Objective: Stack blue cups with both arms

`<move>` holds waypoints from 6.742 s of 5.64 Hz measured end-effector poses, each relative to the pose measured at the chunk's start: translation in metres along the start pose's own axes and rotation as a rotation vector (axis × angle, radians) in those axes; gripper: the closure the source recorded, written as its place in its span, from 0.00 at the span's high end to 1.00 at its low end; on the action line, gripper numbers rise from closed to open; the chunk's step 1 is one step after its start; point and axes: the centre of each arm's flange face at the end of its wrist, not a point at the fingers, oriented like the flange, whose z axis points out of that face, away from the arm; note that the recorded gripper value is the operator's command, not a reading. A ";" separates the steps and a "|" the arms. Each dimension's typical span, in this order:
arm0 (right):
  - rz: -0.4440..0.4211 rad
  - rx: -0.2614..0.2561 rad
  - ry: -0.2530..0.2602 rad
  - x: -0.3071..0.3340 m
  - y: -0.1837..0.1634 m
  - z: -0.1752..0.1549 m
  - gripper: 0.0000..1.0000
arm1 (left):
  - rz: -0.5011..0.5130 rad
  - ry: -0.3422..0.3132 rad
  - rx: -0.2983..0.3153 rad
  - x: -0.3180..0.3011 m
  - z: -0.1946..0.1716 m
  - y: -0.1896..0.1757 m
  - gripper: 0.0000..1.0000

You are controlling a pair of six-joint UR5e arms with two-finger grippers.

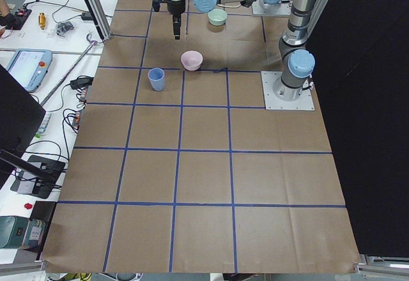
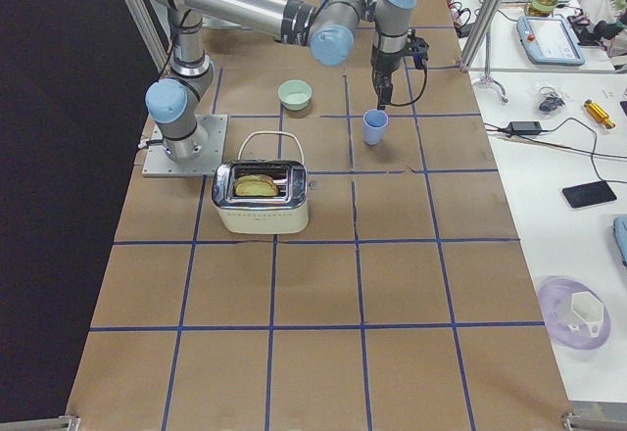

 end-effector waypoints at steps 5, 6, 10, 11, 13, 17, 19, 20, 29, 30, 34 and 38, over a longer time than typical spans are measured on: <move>0.037 -0.037 -0.009 -0.011 -0.002 0.121 1.00 | 0.052 -0.013 0.086 -0.038 0.152 -0.080 0.65; 0.039 -0.049 -0.012 -0.013 0.000 0.139 0.93 | 0.054 -0.013 0.080 -0.039 0.174 -0.084 0.38; 0.036 -0.093 -0.028 -0.017 0.011 0.163 0.07 | 0.047 -0.013 0.088 -0.036 0.180 -0.089 0.04; 0.034 -0.086 -0.033 -0.018 0.011 0.161 0.07 | 0.050 -0.012 0.098 -0.020 0.168 -0.091 0.04; 0.019 -0.046 -0.027 -0.027 -0.001 0.142 0.09 | 0.052 -0.039 0.148 0.094 0.137 -0.090 0.04; 0.035 -0.118 -0.034 -0.052 -0.003 -0.027 0.09 | -0.140 0.028 0.168 0.288 0.175 -0.028 0.97; 0.047 -0.145 -0.041 -0.056 0.014 -0.056 0.09 | -0.142 0.027 0.162 0.300 0.182 -0.022 1.00; 0.048 -0.151 -0.043 -0.056 0.015 -0.055 0.09 | -0.139 0.032 0.165 0.300 0.172 -0.019 1.00; 0.244 -0.034 -0.059 -0.288 0.016 -0.029 0.08 | -0.014 -0.040 -0.085 0.062 -0.104 0.084 1.00; 0.287 -0.023 -0.065 -0.335 0.021 -0.026 0.08 | 0.016 -0.036 -0.090 0.060 -0.107 0.095 1.00; 0.311 -0.014 -0.060 -0.396 -0.001 0.030 0.08 | 0.028 -0.030 -0.007 0.059 -0.093 0.092 1.00; 0.294 -0.048 -0.038 -0.396 -0.004 0.069 0.11 | -0.003 0.054 -0.005 0.055 -0.098 0.094 0.99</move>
